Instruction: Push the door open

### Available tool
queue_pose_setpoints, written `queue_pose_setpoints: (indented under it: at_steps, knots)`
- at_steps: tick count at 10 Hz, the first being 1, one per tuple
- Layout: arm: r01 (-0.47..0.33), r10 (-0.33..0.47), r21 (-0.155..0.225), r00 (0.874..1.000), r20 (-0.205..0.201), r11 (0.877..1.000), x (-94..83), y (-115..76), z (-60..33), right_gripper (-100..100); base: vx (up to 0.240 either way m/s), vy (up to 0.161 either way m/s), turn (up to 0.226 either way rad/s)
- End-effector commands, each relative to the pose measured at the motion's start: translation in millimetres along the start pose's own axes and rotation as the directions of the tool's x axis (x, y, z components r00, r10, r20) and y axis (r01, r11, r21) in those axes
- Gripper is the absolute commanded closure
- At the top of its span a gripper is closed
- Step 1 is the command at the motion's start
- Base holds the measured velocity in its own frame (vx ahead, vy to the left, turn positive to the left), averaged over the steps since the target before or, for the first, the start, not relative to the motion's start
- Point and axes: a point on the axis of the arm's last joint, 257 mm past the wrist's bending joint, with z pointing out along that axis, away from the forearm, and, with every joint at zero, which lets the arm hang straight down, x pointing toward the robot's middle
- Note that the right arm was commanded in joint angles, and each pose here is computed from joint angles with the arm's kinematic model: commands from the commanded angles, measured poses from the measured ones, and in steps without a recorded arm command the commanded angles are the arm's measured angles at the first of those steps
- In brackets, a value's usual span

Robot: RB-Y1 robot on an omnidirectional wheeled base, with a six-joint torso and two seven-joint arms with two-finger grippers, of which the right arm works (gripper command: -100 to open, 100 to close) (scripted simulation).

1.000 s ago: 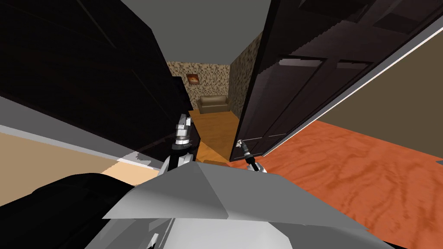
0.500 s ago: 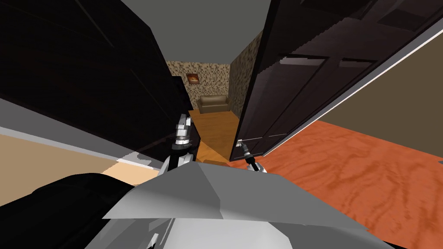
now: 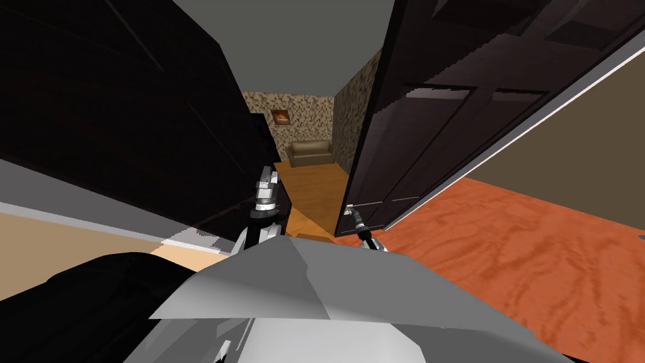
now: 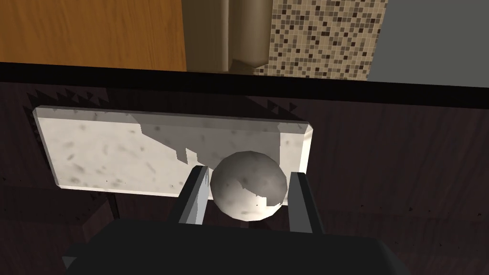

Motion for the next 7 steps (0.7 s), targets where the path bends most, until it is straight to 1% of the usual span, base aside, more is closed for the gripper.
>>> queue_pose_setpoints:
  at_steps: [1, 4, 7]
  knots:
    - [0.007, -0.007, -0.018, 1.000, 0.023, 1.000, -11.7, 7.8, 4.6, 100, 0.187, 0.066, -0.019]
    - [0.009, -0.008, -0.021, 0.997, 0.070, 1.000, -27.2, 8.9, 3.0, 100, 0.200, 0.095, -0.039]
    - [0.011, -0.008, -0.023, 0.992, 0.128, 1.000, -45.8, 9.9, 0.1, 100, 0.207, 0.109, -0.049]
